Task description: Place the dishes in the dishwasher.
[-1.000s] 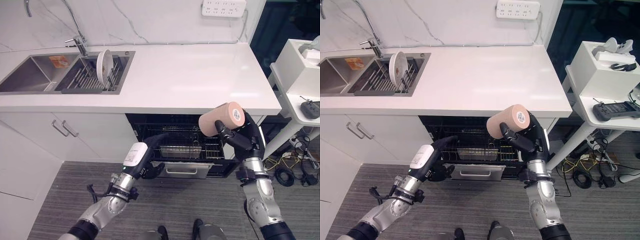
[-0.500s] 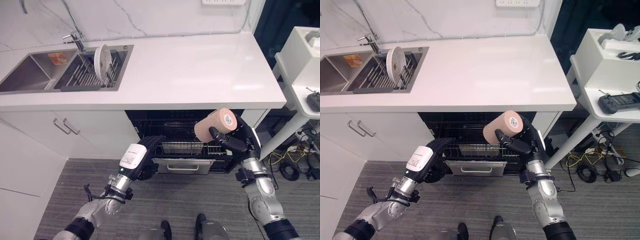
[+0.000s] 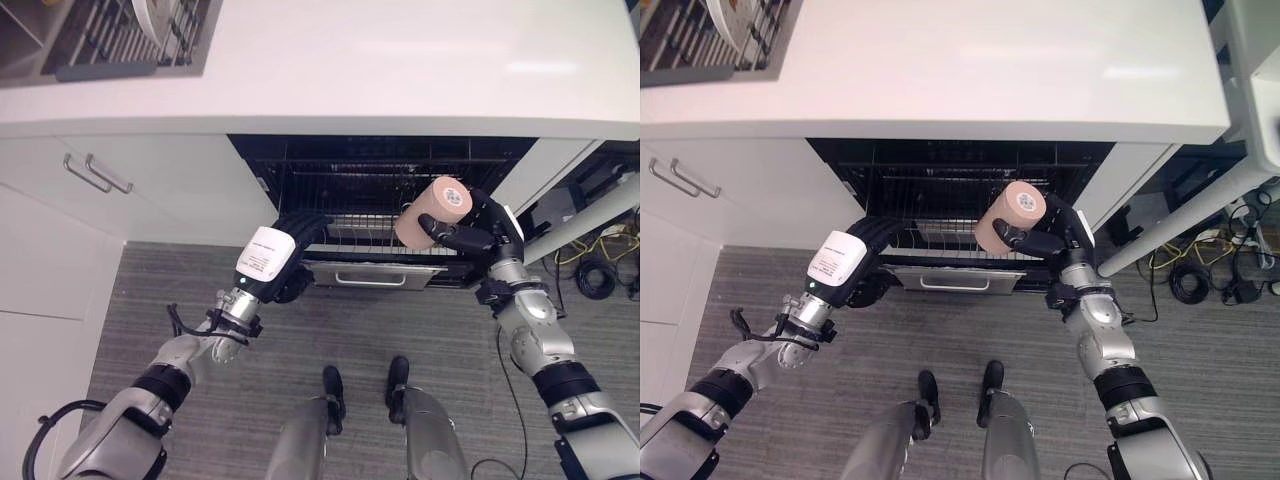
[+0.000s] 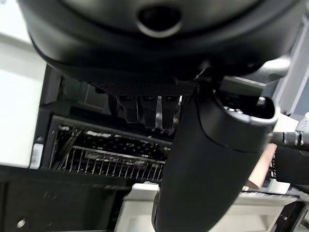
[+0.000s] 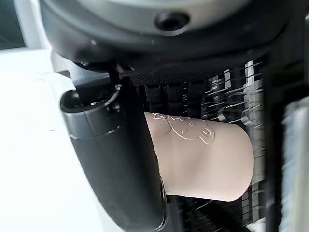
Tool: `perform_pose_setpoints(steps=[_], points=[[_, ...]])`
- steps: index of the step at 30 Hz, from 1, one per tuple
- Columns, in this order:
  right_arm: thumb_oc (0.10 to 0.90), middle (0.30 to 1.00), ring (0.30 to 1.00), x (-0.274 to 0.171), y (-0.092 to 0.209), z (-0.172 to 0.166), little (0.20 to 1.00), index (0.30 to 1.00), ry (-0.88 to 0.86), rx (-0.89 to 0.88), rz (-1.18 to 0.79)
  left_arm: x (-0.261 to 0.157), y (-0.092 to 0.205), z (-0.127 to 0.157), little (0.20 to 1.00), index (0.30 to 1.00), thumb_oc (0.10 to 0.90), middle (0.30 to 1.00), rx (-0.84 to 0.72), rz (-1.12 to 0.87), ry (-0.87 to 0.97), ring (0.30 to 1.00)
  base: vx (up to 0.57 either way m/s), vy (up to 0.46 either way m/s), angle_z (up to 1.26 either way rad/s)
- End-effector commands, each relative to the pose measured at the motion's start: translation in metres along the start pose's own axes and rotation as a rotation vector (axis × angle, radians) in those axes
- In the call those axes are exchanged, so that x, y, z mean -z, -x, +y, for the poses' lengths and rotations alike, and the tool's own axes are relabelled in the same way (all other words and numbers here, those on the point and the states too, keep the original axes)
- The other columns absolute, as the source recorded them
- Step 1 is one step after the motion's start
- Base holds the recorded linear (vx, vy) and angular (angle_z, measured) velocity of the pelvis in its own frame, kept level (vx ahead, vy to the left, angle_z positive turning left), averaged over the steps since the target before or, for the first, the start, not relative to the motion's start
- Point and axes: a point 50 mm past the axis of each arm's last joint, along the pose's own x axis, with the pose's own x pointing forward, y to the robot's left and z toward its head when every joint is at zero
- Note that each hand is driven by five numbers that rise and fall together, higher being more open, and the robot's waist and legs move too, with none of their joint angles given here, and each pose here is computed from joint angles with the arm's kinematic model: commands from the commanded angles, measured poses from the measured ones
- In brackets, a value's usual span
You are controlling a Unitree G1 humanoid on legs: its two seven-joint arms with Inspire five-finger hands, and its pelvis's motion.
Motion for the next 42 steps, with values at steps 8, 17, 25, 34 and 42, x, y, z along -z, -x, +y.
perform_pose_setpoints(steps=[8,17,25,34,42], points=[[0.400,0.300,0.300,-0.081,-0.032,0.010,0.300,0.300,0.169,-0.149,-0.249,0.000,-0.028,0.038,0.900,0.900,0.800,0.900,-0.039,-0.123,-0.074,0.900,-0.02,0.004,0.09],[0.400,0.300,0.300,-0.109,-0.049,-0.002,0.300,0.300,0.270,-0.084,-0.220,0.002,-0.042,0.051,0.900,0.900,0.800,0.900,-0.001,-0.125,-0.070,0.900,0.00,-0.006,0.12],[0.400,0.300,0.300,-0.129,-0.059,-0.019,0.300,0.300,0.321,0.025,-0.177,-0.002,-0.050,0.057,0.900,0.900,0.800,0.900,0.021,-0.143,-0.055,0.900,0.01,-0.007,0.07],[0.400,0.300,0.300,-0.138,-0.061,-0.037,0.300,0.300,0.339,0.150,-0.166,-0.008,-0.053,0.059,0.900,0.900,0.800,0.900,0.035,-0.173,-0.045,0.900,0.01,0.001,0.04],[0.400,0.300,0.300,-0.127,-0.059,-0.047,0.300,0.300,0.366,0.222,-0.144,-0.012,-0.059,0.063,0.900,0.900,0.800,0.900,0.021,-0.185,-0.044,0.900,0.00,0.001,0.00]])
